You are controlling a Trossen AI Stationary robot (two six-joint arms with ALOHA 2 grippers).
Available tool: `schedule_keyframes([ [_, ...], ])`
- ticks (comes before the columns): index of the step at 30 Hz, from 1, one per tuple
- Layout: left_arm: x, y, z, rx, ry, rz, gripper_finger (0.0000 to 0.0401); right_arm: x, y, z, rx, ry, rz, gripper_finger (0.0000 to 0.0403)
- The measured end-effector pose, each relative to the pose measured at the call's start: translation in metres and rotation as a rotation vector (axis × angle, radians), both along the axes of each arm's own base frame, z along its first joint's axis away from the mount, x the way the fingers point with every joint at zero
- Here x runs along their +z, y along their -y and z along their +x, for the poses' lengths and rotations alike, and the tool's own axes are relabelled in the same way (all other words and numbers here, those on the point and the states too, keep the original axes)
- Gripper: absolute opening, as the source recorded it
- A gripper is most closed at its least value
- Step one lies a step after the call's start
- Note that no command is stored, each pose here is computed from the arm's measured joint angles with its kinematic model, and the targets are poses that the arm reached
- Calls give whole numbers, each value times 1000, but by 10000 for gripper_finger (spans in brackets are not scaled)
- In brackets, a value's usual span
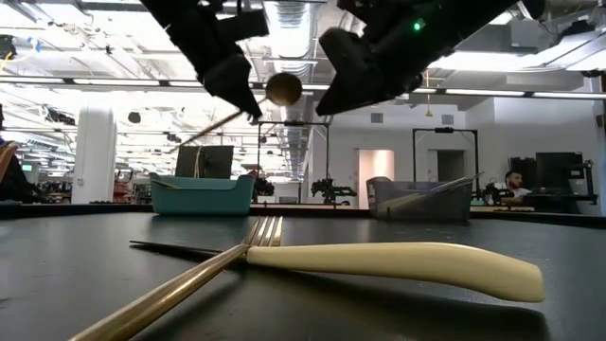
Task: Sort silverware by color (type)
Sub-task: Put the gold spoon into the green bin
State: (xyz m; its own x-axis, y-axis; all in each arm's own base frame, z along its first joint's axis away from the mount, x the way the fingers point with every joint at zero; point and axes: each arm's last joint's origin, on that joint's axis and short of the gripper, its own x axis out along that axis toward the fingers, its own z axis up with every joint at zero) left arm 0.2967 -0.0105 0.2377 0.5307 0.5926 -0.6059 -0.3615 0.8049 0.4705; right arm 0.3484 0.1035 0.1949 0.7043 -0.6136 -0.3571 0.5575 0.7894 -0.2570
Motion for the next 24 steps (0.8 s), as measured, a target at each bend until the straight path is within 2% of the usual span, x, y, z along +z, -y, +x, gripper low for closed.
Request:
schedule_keyframes([
  [5,28,-36,-16,3,-33,123,3,-4,2,-2,-24,-19,13,142],
  [9,36,-69,-25,27,-59,134,3,-4,2,-3,-26,-26,11,150],
  [17,14,-129,-44,96,-149,206,5,-4,1,-3,-21,-26,11,152],
  [24,10,-171,-63,79,-90,163,9,-5,-1,-4,-17,-34,8,153],
])
